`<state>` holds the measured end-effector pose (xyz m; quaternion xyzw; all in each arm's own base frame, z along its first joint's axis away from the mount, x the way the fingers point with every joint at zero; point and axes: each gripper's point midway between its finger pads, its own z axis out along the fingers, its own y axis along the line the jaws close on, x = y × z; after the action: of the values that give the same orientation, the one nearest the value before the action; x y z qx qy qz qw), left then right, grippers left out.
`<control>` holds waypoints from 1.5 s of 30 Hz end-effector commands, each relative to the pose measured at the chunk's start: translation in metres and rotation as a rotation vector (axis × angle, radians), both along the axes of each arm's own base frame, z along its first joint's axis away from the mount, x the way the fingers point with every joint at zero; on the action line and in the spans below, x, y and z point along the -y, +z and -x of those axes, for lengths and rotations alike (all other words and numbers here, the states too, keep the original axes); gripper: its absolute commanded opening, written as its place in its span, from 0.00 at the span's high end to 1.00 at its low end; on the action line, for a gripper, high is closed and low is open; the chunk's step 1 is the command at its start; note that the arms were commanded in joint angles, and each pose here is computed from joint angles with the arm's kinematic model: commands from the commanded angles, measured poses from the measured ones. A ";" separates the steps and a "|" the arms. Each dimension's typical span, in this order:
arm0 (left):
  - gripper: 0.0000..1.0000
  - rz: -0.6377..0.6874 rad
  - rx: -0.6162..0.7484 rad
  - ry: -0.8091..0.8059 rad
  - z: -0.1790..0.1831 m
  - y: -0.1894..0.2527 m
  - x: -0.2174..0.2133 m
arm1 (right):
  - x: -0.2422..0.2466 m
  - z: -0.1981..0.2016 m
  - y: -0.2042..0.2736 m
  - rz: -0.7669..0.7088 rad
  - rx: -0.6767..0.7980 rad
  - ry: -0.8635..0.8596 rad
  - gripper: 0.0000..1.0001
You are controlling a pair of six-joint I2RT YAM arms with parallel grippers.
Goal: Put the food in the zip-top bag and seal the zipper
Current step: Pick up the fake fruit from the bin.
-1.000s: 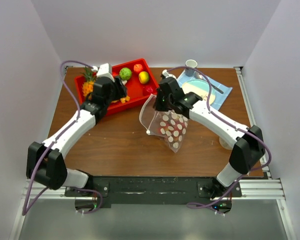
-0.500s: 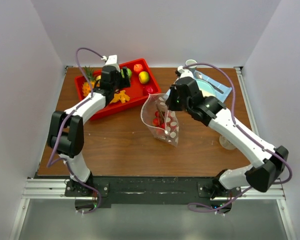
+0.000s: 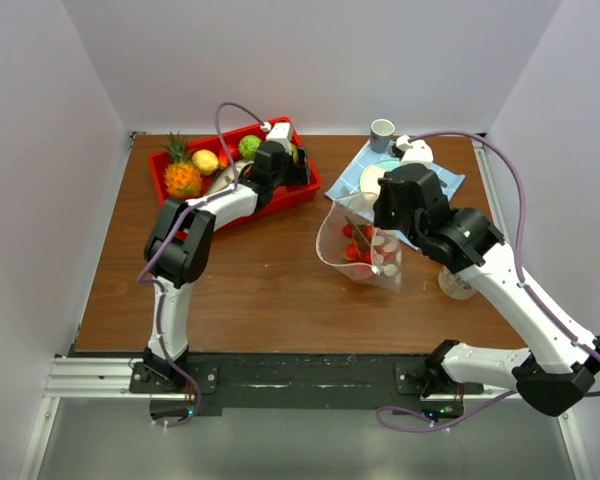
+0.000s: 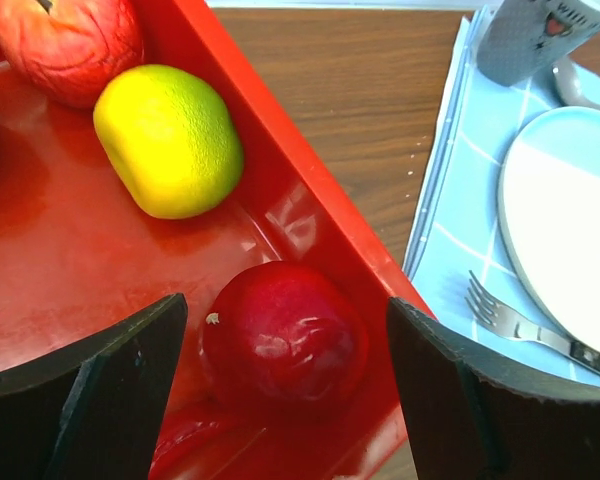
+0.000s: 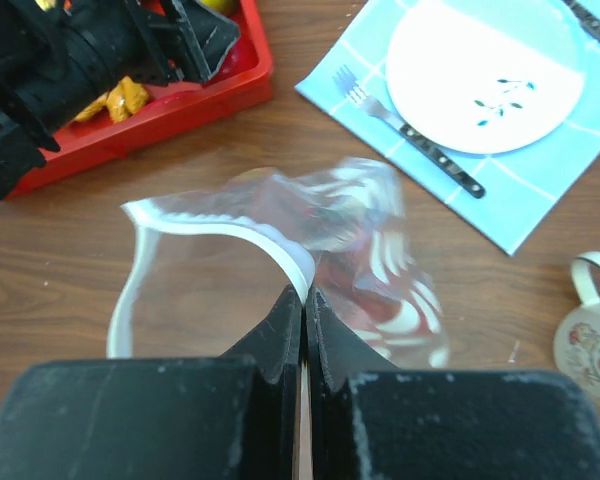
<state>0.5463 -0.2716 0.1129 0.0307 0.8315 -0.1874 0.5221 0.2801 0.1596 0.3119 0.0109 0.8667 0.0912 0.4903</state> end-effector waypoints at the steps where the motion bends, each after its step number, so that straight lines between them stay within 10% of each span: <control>1: 0.14 0.030 0.082 0.036 -0.020 0.023 0.008 | 0.010 -0.005 0.012 0.026 0.042 -0.036 1.00; 25: 0.04 -0.041 -0.093 0.074 0.008 -0.050 0.008 | -0.052 -0.039 -0.078 0.002 -0.123 0.060 1.00; 28: 0.12 -0.042 -0.074 0.081 0.004 -0.045 0.007 | -0.054 -0.039 -0.081 0.006 -0.130 0.063 1.00; 37: 0.77 -0.055 0.018 0.120 -0.004 0.005 -0.004 | -0.054 -0.041 -0.083 0.009 -0.134 0.058 1.00; 45: 0.86 -0.035 0.104 0.192 0.004 0.067 -0.049 | -0.066 -0.048 -0.095 0.000 -0.158 0.067 1.00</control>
<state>0.5375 -0.2520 0.1037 -0.0066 0.8488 -0.1240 0.5140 0.3195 0.2159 0.2140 -0.0216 0.9073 0.0899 0.4101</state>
